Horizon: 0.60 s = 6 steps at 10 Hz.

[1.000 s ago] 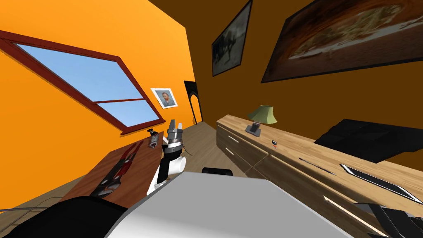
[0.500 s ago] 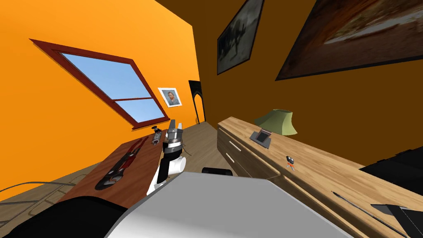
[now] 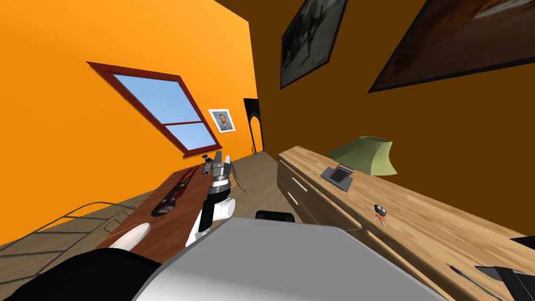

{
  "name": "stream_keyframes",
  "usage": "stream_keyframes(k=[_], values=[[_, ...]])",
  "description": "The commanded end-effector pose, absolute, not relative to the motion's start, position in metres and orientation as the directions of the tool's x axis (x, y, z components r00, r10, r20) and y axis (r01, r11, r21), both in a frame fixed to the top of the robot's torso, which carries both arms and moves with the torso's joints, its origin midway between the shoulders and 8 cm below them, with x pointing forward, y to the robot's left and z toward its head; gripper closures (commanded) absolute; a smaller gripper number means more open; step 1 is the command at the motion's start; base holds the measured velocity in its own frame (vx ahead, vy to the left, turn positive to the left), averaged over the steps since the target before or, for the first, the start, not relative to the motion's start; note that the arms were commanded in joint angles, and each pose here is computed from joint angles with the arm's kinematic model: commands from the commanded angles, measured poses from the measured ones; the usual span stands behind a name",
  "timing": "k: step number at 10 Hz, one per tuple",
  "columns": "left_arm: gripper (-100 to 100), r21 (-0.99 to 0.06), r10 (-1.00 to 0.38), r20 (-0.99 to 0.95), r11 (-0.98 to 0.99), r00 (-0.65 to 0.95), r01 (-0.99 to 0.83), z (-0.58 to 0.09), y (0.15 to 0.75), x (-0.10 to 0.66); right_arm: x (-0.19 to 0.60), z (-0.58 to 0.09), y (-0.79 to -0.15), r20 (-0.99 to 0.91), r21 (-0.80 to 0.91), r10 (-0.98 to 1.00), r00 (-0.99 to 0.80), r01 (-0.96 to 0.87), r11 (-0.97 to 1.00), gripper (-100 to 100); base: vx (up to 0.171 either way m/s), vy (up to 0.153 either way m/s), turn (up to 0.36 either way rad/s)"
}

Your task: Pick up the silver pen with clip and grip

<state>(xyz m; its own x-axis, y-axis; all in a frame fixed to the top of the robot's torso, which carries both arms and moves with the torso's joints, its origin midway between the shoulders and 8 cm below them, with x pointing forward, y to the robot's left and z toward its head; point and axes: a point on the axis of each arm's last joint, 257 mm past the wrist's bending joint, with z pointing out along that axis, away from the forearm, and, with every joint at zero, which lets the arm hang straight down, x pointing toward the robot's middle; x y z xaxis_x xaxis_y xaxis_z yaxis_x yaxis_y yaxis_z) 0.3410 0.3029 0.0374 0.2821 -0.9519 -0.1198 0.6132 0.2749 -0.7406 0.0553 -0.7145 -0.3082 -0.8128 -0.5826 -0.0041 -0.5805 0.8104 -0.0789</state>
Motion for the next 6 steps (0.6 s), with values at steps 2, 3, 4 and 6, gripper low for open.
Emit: stream_keyframes(k=[2,3,4,6], values=[[0,-0.741,-0.952,-0.12,0.275,0.282,0.613,0.0374,0.3029,0.3411,0.05,-0.3135,-0.7152,-0.005,-0.079,-0.562,-0.827,-0.56,0.825,-100,-0.111,-0.011,0.166],[0,-0.741,-0.952,-0.12,0.275,0.282,0.613,0.0373,0.303,0.341,0.0495,-0.3139,-0.7154,-0.005,-0.079,-0.558,-0.83,-0.556,0.827,100,-0.011,-0.002,-0.013],[0,-0.741,-0.952,-0.12,0.275,0.282,0.613,0.0373,0.303,0.341,0.0495,-0.3139,-0.7154,-0.005,-0.079,-0.559,-0.829,-0.557,0.827,100,-0.006,0.0,-0.002],[0,-0.741,-0.952,-0.12,0.275,0.282,0.613,0.0373,0.303,0.341,0.0489,-0.3141,-0.715,-0.004,-0.077,-0.558,-0.83,-0.556,0.828,100,0.0,0.0,0.0]])
